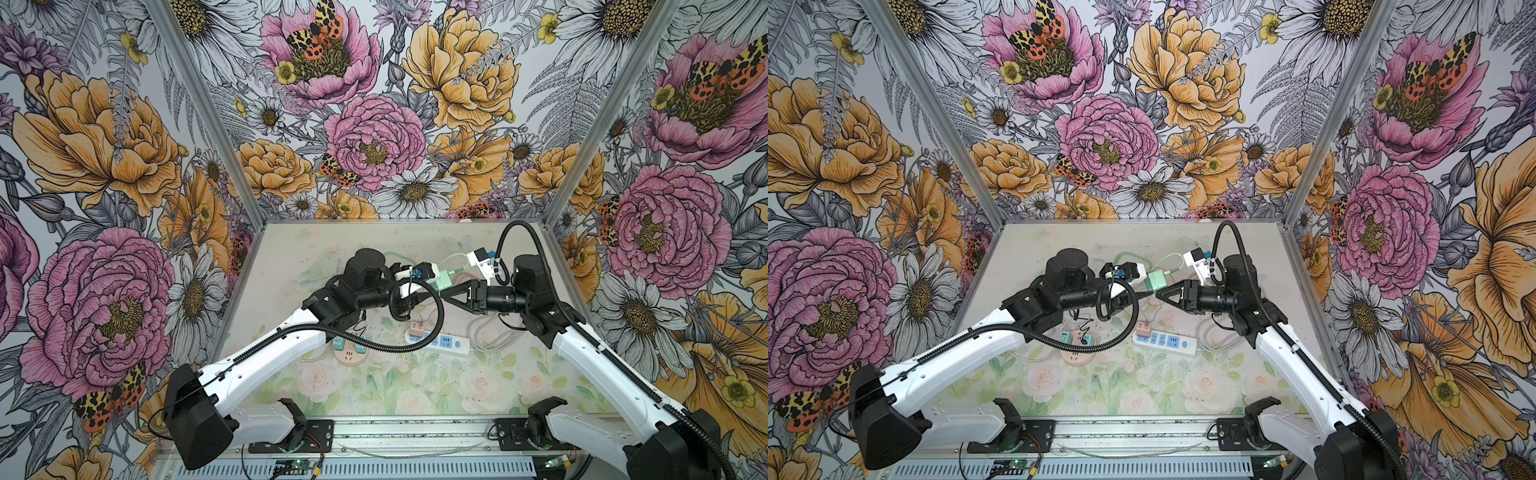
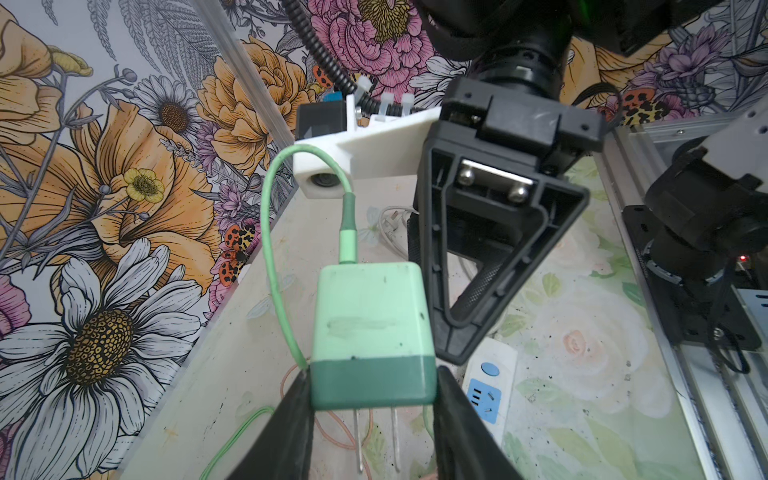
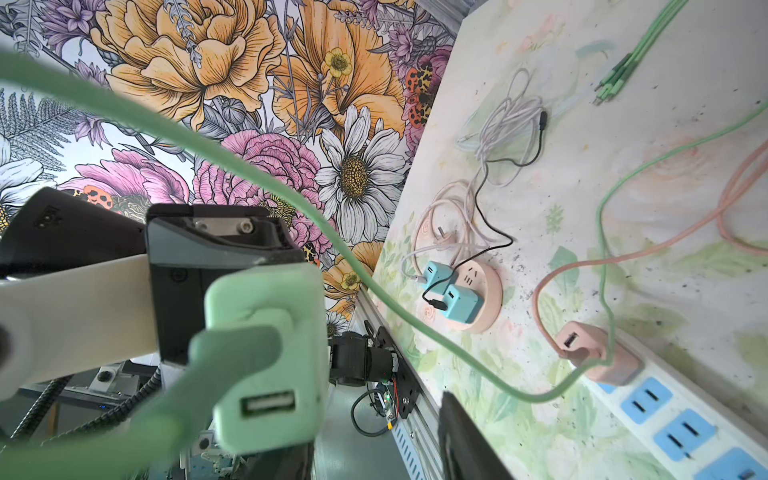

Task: Insert the plug

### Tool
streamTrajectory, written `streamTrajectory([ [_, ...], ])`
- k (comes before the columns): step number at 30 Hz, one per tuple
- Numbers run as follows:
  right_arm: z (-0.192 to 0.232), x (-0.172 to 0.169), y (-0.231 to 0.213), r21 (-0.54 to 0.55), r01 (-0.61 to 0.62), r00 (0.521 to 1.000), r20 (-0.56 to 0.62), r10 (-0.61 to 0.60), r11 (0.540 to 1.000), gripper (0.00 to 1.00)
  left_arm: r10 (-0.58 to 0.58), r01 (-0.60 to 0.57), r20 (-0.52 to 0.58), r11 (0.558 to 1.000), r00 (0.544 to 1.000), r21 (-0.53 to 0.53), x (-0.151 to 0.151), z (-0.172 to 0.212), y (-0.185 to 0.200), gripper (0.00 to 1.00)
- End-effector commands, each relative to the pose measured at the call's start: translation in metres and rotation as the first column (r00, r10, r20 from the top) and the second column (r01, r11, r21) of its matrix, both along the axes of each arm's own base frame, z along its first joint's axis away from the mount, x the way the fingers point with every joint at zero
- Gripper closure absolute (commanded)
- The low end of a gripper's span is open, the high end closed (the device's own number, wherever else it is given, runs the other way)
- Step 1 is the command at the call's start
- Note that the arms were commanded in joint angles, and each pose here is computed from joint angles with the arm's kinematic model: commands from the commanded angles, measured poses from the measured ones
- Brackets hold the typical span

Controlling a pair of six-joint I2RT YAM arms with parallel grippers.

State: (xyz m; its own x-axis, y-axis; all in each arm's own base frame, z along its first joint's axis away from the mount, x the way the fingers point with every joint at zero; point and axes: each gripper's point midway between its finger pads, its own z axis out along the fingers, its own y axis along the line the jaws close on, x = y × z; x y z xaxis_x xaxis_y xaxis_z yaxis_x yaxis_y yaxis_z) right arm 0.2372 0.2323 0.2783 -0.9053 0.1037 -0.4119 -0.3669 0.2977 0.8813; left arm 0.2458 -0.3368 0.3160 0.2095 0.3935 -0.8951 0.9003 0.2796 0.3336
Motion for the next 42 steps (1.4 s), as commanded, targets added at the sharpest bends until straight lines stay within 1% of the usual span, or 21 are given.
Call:
streamTrajectory([
  [1, 0.028, 0.003, -0.001, 0.019, -0.002, 0.995, 0.104, 0.0, 1.0, 0.51, -0.019, 0.019, -0.025, 1.0, 1.0, 0.015, -0.007, -0.01, -0.004, 0.71],
  [7, 0.04, -0.006, -0.001, 0.038, -0.041, 0.99, 0.137, 0.035, 0.998, 0.51, -0.001, 0.003, -0.053, 0.999, 0.999, 0.051, 0.003, -0.027, -0.012, 0.72],
  [9, 0.039, -0.008, -0.001, 0.039, -0.046, 0.99, 0.138, 0.041, 0.998, 0.51, -0.012, 0.015, -0.058, 0.999, 0.998, 0.051, 0.003, -0.028, -0.014, 0.72],
  [12, 0.034, -0.007, -0.001, 0.034, -0.042, 0.991, 0.126, 0.038, 0.999, 0.52, -0.033, 0.036, -0.055, 0.999, 0.998, 0.039, -0.001, -0.024, -0.016, 0.72],
  [16, 0.03, -0.004, -0.001, 0.031, -0.042, 0.993, 0.111, 0.039, 0.999, 0.55, -0.06, 0.062, -0.052, 0.998, 0.997, 0.031, -0.01, -0.021, -0.014, 0.72],
  [20, 0.032, -0.004, 0.0, 0.035, -0.049, 0.993, 0.112, 0.045, 0.998, 0.54, -0.091, 0.094, -0.066, 0.995, 0.994, 0.044, -0.016, -0.025, -0.017, 0.72],
  [25, 0.03, -0.002, -0.002, 0.034, -0.043, 0.993, 0.109, 0.039, 0.999, 0.52, -0.1, 0.104, -0.074, 0.993, 0.992, 0.058, -0.021, -0.029, -0.018, 0.73],
  [29, 0.028, -0.001, -0.002, 0.033, -0.043, 0.994, 0.1, 0.04, 0.999, 0.64, -0.089, 0.094, -0.071, 0.994, 0.994, 0.065, -0.019, -0.03, -0.017, 0.73],
  [32, 0.028, -0.003, -0.002, 0.036, -0.052, 0.994, 0.095, 0.048, 0.998, 0.65, -0.075, 0.08, -0.063, 0.994, 0.995, 0.073, -0.016, -0.031, -0.016, 0.73],
  [35, 0.027, -0.004, -0.001, 0.037, -0.056, 0.995, 0.089, 0.053, 0.998, 0.65, -0.093, 0.1, -0.078, 0.992, 0.993, 0.08, -0.019, -0.031, -0.018, 0.73],
  [37, 0.026, -0.004, -0.002, 0.037, -0.055, 0.995, 0.084, 0.051, 0.998, 0.61, -0.102, 0.11, -0.083, 0.99, 0.991, 0.087, -0.021, -0.032, -0.018, 0.73],
  [39, 0.025, -0.004, -0.001, 0.038, -0.058, 0.995, 0.078, 0.055, 0.998, 0.6, -0.109, 0.118, -0.086, 0.988, 0.99, 0.102, -0.022, -0.034, -0.019, 0.74],
  [41, 0.024, -0.005, 0.0, 0.041, -0.068, 0.995, 0.072, 0.065, 0.997, 0.6, -0.104, 0.114, -0.08, 0.986, 0.991, 0.119, -0.022, -0.035, -0.018, 0.74],
  [42, 0.024, -0.005, 0.0, 0.042, -0.073, 0.995, 0.069, 0.07, 0.996, 0.63, -0.102, 0.111, -0.076, 0.985, 0.992, 0.131, -0.021, -0.036, -0.017, 0.74],
])
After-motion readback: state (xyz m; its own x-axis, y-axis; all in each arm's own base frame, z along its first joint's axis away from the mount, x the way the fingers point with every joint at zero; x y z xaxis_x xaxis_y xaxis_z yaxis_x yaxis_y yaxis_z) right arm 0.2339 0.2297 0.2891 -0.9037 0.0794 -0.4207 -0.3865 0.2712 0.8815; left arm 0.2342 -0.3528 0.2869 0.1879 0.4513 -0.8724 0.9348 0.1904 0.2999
